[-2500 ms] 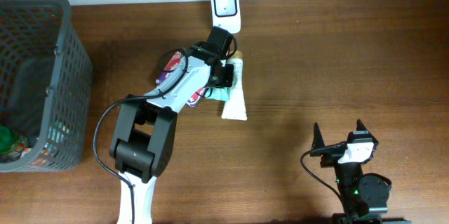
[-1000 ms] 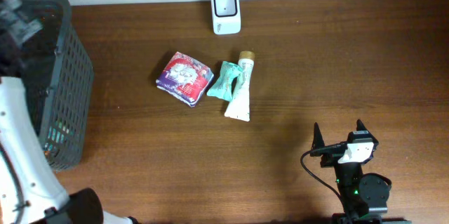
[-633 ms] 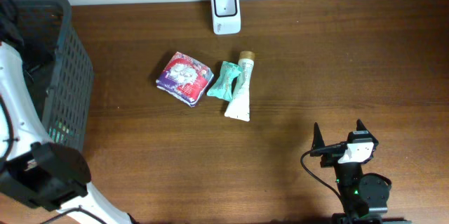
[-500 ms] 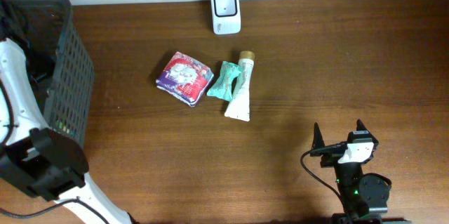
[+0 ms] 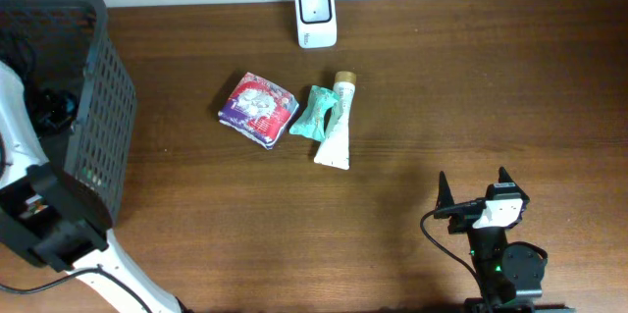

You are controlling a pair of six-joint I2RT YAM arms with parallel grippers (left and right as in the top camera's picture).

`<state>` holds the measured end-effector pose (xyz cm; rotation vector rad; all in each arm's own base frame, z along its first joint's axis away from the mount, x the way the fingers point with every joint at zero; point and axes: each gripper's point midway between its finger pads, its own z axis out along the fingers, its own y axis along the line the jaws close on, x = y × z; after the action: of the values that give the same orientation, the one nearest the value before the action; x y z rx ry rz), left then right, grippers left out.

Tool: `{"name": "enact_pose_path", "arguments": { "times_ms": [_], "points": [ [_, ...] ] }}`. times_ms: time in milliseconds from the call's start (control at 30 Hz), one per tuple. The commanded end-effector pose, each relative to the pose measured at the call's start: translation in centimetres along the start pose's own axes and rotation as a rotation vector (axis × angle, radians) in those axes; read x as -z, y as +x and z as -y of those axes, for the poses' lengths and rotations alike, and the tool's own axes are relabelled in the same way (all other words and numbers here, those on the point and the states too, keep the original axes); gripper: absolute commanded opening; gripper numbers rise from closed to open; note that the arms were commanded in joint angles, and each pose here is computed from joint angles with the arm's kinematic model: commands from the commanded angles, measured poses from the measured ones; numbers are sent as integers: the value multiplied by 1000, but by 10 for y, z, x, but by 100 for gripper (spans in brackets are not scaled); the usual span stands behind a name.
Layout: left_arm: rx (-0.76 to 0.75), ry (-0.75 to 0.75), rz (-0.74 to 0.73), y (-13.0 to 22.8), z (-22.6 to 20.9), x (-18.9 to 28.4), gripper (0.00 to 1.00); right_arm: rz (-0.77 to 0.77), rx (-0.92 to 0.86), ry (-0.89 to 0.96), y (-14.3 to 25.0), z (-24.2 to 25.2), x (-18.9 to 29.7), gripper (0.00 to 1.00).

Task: Scan the item barcode
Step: 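Reach into the basket and grasp the small green Kleenex tissue pack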

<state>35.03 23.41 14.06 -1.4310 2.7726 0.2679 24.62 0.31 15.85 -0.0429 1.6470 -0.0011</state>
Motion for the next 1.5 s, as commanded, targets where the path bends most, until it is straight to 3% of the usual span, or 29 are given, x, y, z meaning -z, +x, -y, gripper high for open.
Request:
{"name": "enact_pose_path", "arguments": {
  "times_ms": [0, 200, 233, 367, 433, 567, 633, 667, 733, 833, 1000, 1167, 1267, 1333, 1467],
  "points": [
    [29, -5, -35, -1, -8, -11, 95, -4, 0, -12, 3, -3, 0, 99],
    [15, -43, -121, 20, -10, -49, 95, -3, 0, -12, 3, -3, 0, 99],
    [13, -46, -129, 22, -9, -57, 93, -4, 0, -12, 3, -3, 0, 99],
    [9, -58, -151, 32, -8, -86, 64, -4, 0, -12, 3, -3, 0, 99],
    [8, -61, -158, 36, -8, -95, 58, -3, 0, -12, 3, -3, 0, 99],
    [5, -67, -169, 42, -9, -106, 56, -4, 0, -12, 3, -3, 0, 99],
    [1, -98, -164, 42, -15, -106, 32, -4, 0, -12, 3, -3, 0, 99],
    [-1, -111, -159, 41, -17, -106, 30, -4, 0, -12, 3, -3, 0, 99],
    [0, -109, -155, 40, -16, -104, 0, -3, 0, -12, 3, -3, 0, 99],
    [5, -97, -130, 31, -14, -96, 0, -4, 0, -12, 3, -3, 0, 99],
    [45, 13, 53, -22, -4, -6, 0, -4, 0, -12, 3, -3, 0, 99],
    [84, 298, 366, -51, 6, 146, 0, -4, 0, -12, 3, -3, 0, 99],
    [32, 545, 497, -34, 19, 222, 0, -4, 0, -12, 3, -3, 0, 99],
    [-187, 796, 582, -3, 49, 280, 0, -4, 0, -12, 3, -3, 0, 99],
    [-366, 936, 564, 44, 87, 310, 0, -4, 0, -12, 3, -3, 0, 99]
  ]
}}
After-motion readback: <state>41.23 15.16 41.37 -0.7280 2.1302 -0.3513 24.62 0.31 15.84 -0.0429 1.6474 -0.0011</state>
